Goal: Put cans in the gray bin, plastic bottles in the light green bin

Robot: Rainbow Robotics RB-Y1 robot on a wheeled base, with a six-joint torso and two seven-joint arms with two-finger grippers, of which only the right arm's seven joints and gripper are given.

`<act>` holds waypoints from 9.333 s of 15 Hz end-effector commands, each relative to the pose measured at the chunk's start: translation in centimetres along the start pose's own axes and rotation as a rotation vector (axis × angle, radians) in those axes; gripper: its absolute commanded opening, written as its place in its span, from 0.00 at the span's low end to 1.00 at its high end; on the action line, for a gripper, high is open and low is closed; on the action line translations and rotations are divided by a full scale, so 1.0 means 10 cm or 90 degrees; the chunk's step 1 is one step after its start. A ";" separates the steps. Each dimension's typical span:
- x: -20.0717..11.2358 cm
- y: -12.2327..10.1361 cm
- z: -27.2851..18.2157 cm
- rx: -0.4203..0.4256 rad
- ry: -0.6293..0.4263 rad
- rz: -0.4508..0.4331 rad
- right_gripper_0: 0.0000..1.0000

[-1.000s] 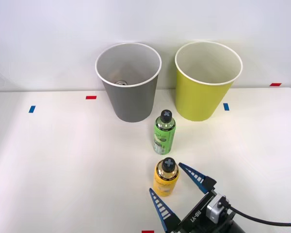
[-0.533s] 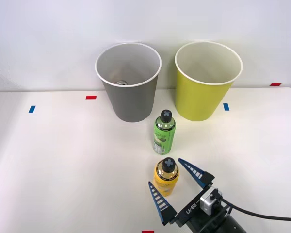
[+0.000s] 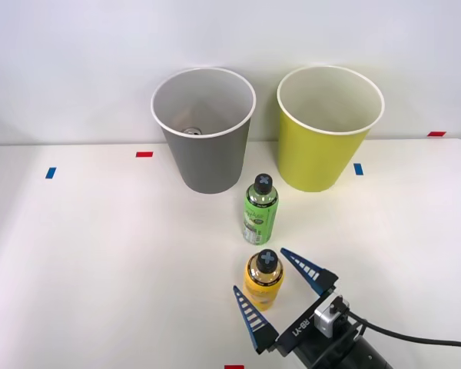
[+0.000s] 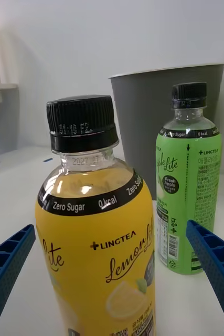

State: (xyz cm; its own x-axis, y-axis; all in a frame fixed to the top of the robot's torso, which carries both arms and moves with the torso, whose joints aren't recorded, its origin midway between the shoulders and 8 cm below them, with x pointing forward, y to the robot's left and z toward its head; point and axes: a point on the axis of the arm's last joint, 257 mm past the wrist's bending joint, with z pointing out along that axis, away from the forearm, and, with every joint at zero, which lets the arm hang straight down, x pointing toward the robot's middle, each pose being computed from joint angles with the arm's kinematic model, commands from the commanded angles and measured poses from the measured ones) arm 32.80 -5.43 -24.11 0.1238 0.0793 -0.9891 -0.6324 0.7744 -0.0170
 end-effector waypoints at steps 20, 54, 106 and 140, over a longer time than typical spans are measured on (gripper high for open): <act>-0.30 -0.11 -0.19 0.057 -0.023 -0.001 0.00; -2.77 -2.59 2.05 0.206 -0.121 -0.002 0.00; -0.61 -1.68 -0.90 0.422 0.040 0.092 1.00; 0.47 -0.77 -1.43 0.375 0.043 0.236 1.00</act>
State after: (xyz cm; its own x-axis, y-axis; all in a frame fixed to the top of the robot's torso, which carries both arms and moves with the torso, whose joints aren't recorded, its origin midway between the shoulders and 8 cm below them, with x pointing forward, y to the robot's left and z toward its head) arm 27.54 -20.34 -30.77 -0.0786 0.3764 -0.9231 -0.0962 0.9188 0.3829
